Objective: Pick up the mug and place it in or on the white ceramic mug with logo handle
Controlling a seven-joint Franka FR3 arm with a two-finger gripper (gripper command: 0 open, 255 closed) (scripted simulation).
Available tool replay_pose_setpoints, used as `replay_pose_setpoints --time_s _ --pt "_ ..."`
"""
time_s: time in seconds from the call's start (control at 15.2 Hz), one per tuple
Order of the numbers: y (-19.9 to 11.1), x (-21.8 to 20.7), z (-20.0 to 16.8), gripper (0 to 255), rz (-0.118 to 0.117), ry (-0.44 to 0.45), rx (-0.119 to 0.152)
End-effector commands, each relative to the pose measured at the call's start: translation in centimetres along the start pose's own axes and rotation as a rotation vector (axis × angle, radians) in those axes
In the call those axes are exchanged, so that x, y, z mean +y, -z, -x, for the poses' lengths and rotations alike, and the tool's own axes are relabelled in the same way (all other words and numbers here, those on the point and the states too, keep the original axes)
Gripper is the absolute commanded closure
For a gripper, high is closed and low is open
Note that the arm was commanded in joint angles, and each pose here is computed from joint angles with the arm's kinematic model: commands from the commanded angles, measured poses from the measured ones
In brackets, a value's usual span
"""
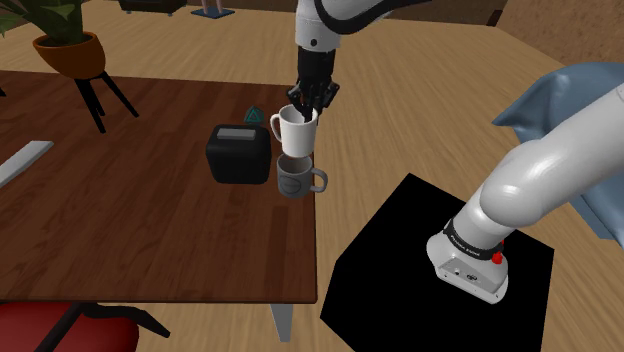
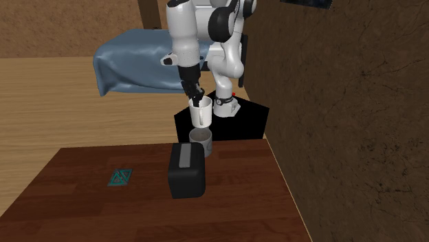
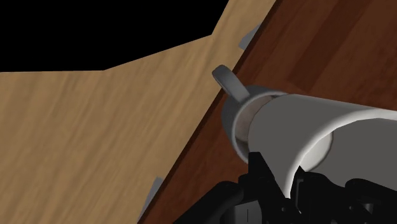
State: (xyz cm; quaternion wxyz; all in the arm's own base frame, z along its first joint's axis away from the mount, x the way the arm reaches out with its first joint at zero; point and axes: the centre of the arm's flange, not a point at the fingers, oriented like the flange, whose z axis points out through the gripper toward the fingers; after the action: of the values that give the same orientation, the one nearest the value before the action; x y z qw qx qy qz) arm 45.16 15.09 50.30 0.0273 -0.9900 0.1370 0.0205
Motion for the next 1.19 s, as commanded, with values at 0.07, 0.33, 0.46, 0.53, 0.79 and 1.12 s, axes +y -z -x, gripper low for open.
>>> replay_pose_setpoints --time_s 0.07,0.33,0.46,0.53,0.79,1.12 --pt "-1.6 0.1 0.0 255 0.000 0.000 0.001" --pt "-3.7 0.2 -0.1 255 0.000 0.000 0.001" --pt "-4.7 0.2 -0.2 255 0.000 0.000 0.001" --pt "-5.2 0.3 -0.2 255 0.000 0.000 0.001" --pt "-5.2 0.3 -0.2 255 0.000 0.000 0.001" --pt "-5.2 0.2 -0.2 0 0.000 0.000 0.001"
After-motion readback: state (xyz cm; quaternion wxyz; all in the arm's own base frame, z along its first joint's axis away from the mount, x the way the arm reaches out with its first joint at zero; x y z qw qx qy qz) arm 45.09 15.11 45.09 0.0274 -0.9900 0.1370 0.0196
